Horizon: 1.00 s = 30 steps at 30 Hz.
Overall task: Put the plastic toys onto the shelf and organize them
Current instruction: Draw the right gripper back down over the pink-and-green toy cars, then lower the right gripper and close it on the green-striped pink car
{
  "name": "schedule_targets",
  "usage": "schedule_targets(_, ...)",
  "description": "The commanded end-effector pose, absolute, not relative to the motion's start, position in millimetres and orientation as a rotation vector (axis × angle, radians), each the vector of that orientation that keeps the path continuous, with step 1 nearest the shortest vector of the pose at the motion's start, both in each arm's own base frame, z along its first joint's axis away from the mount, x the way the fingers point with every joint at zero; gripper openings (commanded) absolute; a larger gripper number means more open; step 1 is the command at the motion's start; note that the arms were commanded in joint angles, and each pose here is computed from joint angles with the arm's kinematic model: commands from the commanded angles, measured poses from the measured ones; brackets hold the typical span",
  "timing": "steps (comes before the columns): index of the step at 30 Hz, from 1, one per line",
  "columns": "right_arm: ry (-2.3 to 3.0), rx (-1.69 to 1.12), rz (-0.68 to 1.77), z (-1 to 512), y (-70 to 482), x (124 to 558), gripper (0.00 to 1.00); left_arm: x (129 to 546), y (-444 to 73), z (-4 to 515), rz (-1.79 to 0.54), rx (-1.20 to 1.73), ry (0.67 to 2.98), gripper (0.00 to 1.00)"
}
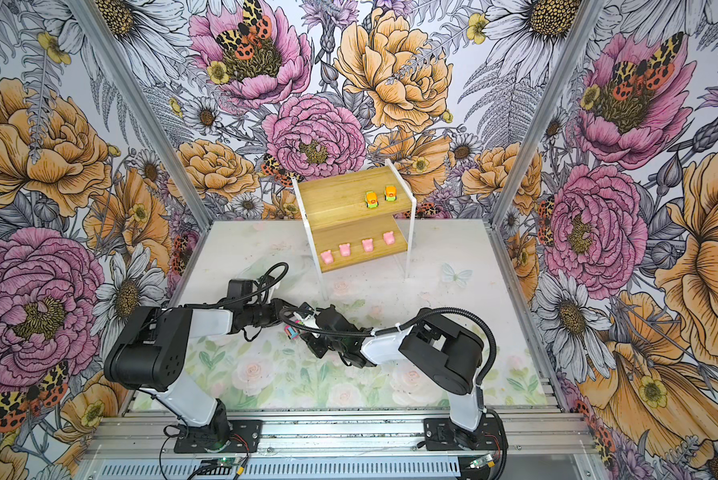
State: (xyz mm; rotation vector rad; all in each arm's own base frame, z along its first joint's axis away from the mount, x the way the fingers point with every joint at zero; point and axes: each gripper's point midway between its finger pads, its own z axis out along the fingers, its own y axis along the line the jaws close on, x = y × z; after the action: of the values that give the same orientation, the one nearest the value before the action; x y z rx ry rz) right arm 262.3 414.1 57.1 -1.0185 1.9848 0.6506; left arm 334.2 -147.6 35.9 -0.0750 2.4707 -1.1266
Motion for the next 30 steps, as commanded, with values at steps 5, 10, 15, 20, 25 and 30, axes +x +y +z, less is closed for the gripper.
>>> schedule_targets(5, 1.998, -0.961, 0.659, 57.7, 416.6, 278.4, 0.41, 335.7, -157.0, 38.9, -1.156, -0.004, 2.469, 0.26)
schedule_targets(10, 1.999, -0.990, 0.696, 55.3, 421.6, 274.3, 0.41, 334.5, -160.1, 39.5, -1.161, 0.013, 2.471, 0.26)
schedule_targets(15, 2.009, -0.996, 0.709, 52.6, 423.8, 272.9, 0.43, 333.5, -163.7, 38.5, -1.170, 0.032, 2.480, 0.26)
schedule_targets(20, 2.012, -0.997, 0.709, 51.6, 424.9, 273.1, 0.45, 332.2, -167.7, 37.9, -1.176, 0.054, 2.490, 0.26)
schedule_targets(25, 2.016, -0.991, 0.702, 51.1, 424.4, 274.8, 0.46, 330.2, -171.8, 35.9, -1.183, 0.074, 2.505, 0.26)
schedule_targets(30, 2.029, -0.996, 0.700, 47.0, 425.3, 274.7, 0.47, 327.4, -176.1, 36.6, -1.199, 0.096, 2.507, 0.26)
